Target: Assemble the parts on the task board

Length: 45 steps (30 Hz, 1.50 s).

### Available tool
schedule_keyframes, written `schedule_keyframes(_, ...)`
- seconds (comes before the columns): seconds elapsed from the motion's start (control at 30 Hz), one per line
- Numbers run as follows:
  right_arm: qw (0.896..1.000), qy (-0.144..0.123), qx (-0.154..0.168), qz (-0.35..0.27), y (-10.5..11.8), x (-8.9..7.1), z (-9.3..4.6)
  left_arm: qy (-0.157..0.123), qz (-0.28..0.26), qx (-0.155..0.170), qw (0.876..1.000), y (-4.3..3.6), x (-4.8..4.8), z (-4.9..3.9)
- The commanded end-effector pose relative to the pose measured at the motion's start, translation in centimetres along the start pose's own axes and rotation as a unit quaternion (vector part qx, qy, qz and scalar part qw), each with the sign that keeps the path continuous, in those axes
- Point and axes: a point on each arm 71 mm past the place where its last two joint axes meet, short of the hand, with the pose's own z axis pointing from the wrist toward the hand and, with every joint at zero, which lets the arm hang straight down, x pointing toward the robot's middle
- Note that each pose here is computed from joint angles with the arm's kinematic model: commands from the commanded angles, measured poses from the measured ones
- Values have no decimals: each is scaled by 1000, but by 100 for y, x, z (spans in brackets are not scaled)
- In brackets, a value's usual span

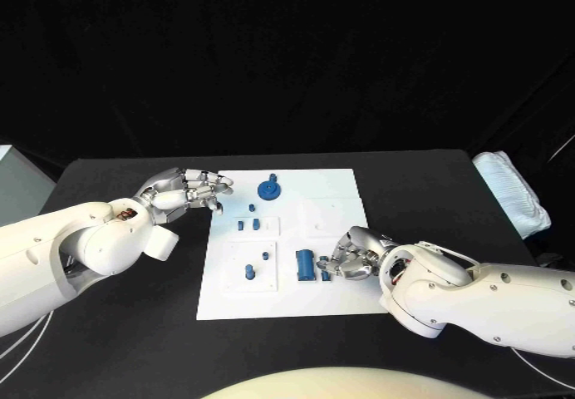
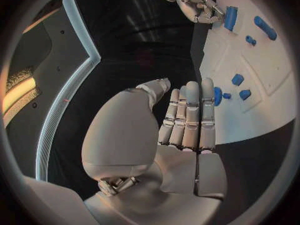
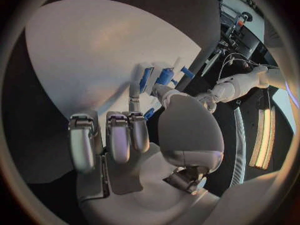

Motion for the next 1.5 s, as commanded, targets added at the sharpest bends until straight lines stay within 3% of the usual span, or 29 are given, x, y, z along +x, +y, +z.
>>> schedule_keyframes(0.03,1000,4,-11,-11,-14,-3,6,8,0,2,1000,-6,17,6)
schedule_keyframes(0.53,1000,-13,-8,-22,-98,-57,59,7,0,3,1000,-4,17,15)
schedule_keyframes(0.83,999,-32,-28,1,-84,-96,30,7,0,3,1000,-4,16,18)
schedule_keyframes(1.1,993,-54,-99,41,0,-169,-45,6,0,3,1000,-1,12,23)
schedule_keyframes(1.3,988,-40,-150,9,135,-124,-68,6,0,4,1000,3,12,27)
schedule_keyframes(1.5,986,-23,-164,-35,235,-31,-29,7,0,4,1000,5,16,29)
